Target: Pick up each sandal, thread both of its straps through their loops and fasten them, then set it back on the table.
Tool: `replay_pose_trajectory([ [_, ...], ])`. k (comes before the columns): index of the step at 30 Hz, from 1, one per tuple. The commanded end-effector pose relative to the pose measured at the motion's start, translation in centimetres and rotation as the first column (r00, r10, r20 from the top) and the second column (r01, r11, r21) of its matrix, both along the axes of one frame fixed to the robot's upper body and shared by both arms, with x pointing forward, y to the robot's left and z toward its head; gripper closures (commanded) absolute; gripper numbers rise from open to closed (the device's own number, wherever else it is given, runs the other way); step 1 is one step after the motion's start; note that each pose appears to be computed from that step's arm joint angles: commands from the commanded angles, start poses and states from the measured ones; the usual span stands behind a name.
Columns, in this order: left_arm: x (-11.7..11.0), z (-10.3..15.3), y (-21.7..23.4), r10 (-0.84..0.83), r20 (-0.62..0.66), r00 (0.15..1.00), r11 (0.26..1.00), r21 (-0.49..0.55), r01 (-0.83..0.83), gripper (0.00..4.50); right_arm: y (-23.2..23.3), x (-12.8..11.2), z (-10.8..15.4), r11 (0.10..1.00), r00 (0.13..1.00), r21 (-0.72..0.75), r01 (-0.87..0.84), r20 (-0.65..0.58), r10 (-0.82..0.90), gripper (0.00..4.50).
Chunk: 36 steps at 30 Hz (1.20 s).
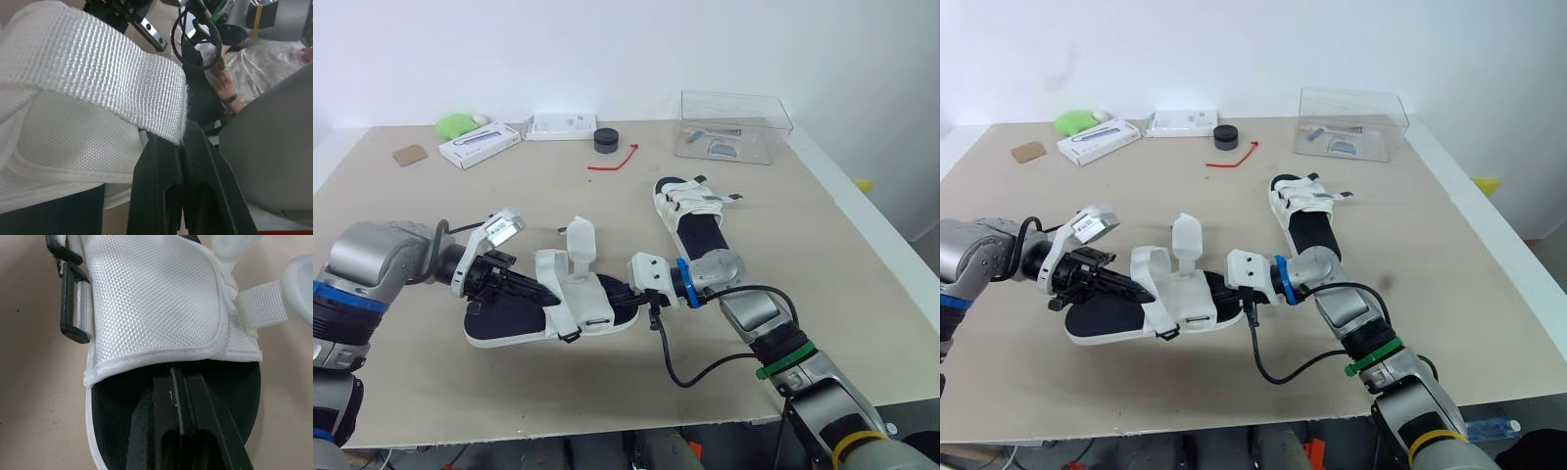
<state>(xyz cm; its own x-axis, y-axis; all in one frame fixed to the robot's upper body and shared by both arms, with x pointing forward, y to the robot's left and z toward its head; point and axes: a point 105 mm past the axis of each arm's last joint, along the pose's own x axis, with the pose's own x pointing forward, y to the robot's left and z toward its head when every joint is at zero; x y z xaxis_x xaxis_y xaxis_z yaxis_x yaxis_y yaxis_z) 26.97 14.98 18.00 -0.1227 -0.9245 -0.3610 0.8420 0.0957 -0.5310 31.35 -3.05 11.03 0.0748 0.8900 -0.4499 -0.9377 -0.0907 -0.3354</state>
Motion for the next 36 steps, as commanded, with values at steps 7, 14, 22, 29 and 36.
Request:
replay_pose_trajectory([
  [7,1.2,0.9,0.0,0.093,0.127,0.988,0.996,-0.031,-0.089,2.24,-1.1,0.4,-2.5,0.994,0.997,-0.095,0.053,-0.054,-0.058,4.50],
  [14,1.8,2.1,0.3,0.195,0.127,0.973,0.977,-0.118,-0.180,2.24,-1.3,0.4,-2.6,0.994,0.997,-0.098,0.055,-0.054,-0.060,4.50],
  [22,2.3,2.4,-0.1,0.258,0.075,0.963,0.953,-0.185,-0.241,3.55,-1.1,0.5,-2.5,0.994,0.997,-0.099,0.050,-0.053,-0.056,4.50],
  [29,1.9,1.4,-0.4,0.242,0.066,0.968,0.960,-0.160,-0.229,4.47,-1.2,0.6,-2.5,0.994,0.997,-0.102,0.049,-0.049,-0.054,4.50],
  [36,0.5,0.3,-1.4,0.168,0.044,0.985,0.977,-0.137,-0.161,4.47,-1.4,0.6,-2.5,0.993,0.997,-0.104,0.052,-0.048,-0.057,4.50],
])
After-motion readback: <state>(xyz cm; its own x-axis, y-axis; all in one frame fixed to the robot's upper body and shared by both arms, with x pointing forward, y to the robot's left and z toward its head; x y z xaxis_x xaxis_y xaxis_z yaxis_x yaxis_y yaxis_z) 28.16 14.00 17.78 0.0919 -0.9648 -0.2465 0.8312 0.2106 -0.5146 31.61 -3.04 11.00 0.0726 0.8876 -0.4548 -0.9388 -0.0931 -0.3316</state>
